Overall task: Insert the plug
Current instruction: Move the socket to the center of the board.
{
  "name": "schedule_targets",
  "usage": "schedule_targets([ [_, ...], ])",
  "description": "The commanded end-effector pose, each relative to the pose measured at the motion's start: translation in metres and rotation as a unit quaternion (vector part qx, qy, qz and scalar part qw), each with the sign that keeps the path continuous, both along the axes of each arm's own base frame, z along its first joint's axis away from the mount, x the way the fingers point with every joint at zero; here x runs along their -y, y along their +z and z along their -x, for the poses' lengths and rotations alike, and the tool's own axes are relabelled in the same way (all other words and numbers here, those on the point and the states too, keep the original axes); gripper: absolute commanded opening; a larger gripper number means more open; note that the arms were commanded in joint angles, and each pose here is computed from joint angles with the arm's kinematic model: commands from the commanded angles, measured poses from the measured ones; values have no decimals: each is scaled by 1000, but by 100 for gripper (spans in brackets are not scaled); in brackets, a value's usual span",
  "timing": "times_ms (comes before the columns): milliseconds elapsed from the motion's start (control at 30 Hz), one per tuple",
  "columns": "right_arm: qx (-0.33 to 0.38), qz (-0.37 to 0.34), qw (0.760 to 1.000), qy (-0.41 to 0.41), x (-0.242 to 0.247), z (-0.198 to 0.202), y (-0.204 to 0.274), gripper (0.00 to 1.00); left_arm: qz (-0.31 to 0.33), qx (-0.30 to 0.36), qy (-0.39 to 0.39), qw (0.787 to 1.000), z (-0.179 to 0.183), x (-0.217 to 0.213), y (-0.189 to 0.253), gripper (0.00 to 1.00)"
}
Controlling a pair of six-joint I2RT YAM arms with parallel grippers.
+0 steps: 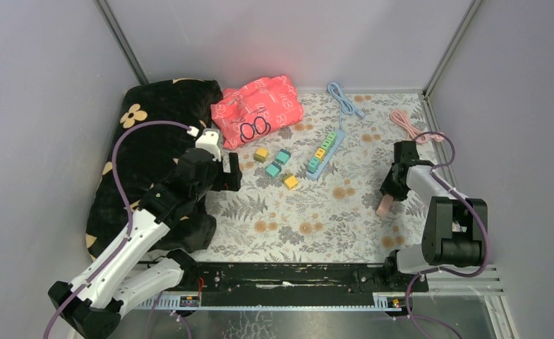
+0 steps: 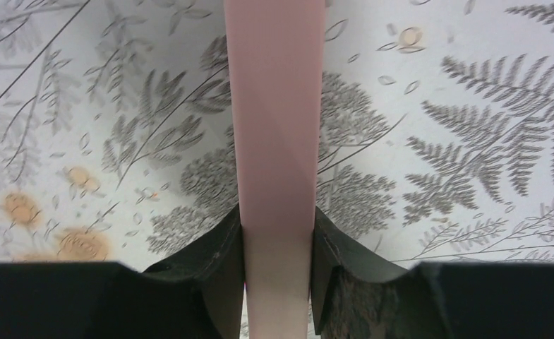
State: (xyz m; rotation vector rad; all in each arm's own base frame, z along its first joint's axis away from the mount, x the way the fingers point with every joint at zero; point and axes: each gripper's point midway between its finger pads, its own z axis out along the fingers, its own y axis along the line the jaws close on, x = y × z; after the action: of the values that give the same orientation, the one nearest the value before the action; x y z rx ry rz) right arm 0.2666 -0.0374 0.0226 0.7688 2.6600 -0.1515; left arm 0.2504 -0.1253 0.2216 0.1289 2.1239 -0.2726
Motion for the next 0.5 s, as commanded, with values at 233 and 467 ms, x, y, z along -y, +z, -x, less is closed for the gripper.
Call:
schedule_targets([
  [233,68,-65,994,55,-79,-16,42,20,58,-24,-63,996,-2,38,4,100],
  [467,108,-123,985,53,-127,-10,46,17,73,-45,-79,993,21,71,-8,100],
])
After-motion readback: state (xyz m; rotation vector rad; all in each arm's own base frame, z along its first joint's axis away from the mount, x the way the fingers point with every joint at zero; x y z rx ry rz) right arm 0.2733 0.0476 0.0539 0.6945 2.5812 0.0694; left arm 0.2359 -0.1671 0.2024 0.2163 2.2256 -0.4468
